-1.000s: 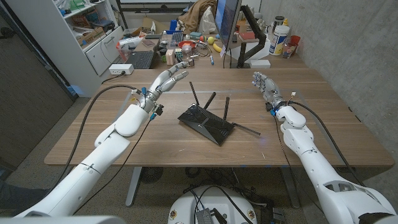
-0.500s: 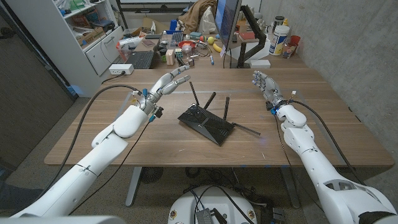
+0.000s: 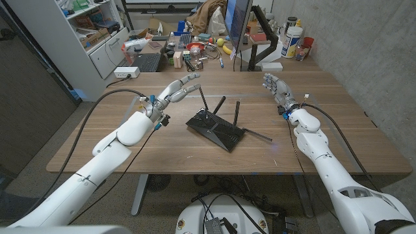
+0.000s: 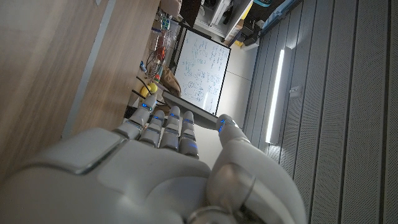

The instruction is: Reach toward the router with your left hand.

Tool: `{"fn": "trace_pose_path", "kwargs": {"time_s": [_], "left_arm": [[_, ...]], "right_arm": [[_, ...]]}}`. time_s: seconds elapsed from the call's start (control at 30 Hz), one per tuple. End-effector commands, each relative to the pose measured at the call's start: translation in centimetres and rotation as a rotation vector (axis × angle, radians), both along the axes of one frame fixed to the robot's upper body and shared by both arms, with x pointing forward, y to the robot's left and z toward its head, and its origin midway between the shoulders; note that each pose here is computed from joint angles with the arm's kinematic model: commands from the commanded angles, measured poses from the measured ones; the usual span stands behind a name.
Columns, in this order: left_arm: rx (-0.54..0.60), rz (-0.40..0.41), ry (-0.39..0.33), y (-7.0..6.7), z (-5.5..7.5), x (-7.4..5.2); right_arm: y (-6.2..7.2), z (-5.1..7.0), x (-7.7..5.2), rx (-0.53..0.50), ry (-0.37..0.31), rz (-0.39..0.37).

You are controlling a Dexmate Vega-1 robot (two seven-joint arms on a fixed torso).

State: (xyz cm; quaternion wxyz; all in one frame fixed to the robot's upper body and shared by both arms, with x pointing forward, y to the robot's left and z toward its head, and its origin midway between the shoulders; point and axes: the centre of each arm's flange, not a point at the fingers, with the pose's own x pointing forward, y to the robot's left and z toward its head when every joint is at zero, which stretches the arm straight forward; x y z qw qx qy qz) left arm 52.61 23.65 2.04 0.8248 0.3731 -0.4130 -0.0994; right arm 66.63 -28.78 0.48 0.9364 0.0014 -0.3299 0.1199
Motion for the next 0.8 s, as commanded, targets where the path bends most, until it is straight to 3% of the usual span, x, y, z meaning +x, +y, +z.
{"fn": "trace_pose_path", "kwargs": {"time_s": [0.03, 0.8], "left_arm": [[0.059, 0.009, 0.013, -0.6, -0.7, -0.3], [0.147, 0.024, 0.024, -1.8, -1.1, -0.5]], "right_arm": [[0.0, 0.5, 0.0, -0.013, -0.016, 0.000], [-0.4, 0.6, -0.1, -0.010, -0.022, -0.002]]}}
